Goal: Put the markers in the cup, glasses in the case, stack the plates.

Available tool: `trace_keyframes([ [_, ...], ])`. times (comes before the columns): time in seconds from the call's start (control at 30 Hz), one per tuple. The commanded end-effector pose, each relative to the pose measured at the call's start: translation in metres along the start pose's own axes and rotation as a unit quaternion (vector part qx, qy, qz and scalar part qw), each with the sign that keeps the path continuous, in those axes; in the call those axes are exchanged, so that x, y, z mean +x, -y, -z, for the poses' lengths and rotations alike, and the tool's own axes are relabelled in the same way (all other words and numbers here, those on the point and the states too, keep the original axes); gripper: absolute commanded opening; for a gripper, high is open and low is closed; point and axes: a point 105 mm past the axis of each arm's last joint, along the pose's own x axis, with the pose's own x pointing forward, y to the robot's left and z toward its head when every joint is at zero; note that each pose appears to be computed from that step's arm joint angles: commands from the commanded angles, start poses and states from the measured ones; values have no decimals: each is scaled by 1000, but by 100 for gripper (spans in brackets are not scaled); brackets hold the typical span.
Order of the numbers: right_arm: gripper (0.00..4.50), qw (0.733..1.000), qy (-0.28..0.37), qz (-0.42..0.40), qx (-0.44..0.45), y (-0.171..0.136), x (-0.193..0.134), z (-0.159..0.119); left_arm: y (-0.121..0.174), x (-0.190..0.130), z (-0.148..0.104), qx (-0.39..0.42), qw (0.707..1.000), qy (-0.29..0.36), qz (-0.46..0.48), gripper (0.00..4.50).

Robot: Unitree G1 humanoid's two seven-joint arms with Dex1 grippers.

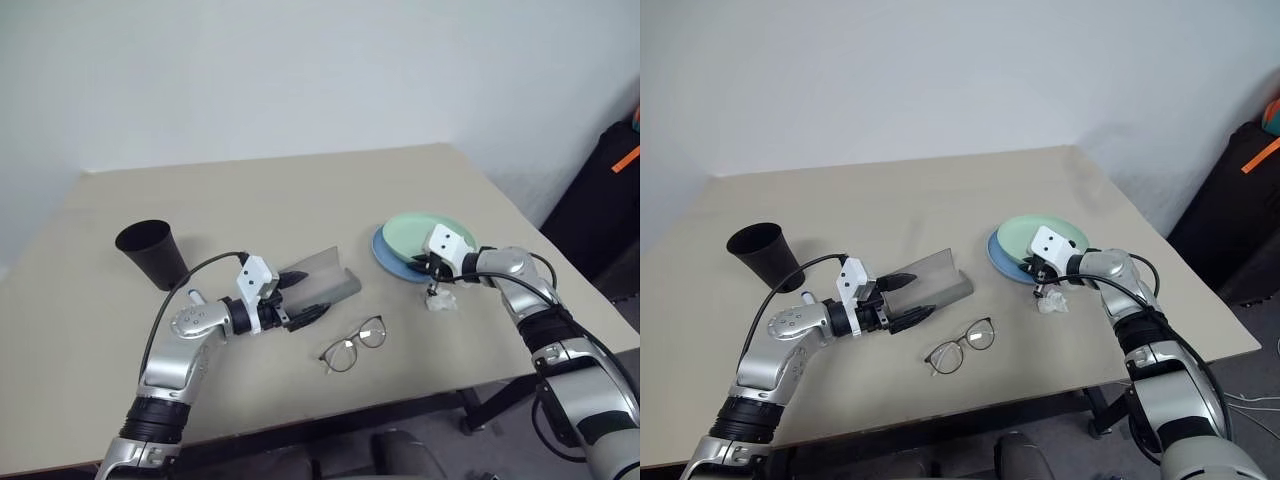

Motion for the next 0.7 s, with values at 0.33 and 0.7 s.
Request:
trace_keyframes([
  [0.33,308,997,68,19,-35,7,-9,-44,2,2,-13,23,1000,18,2,450],
  [0.7,308,996,70,47,-27,10,-52,-46,3,2,-12,22,1000,17,3,450],
])
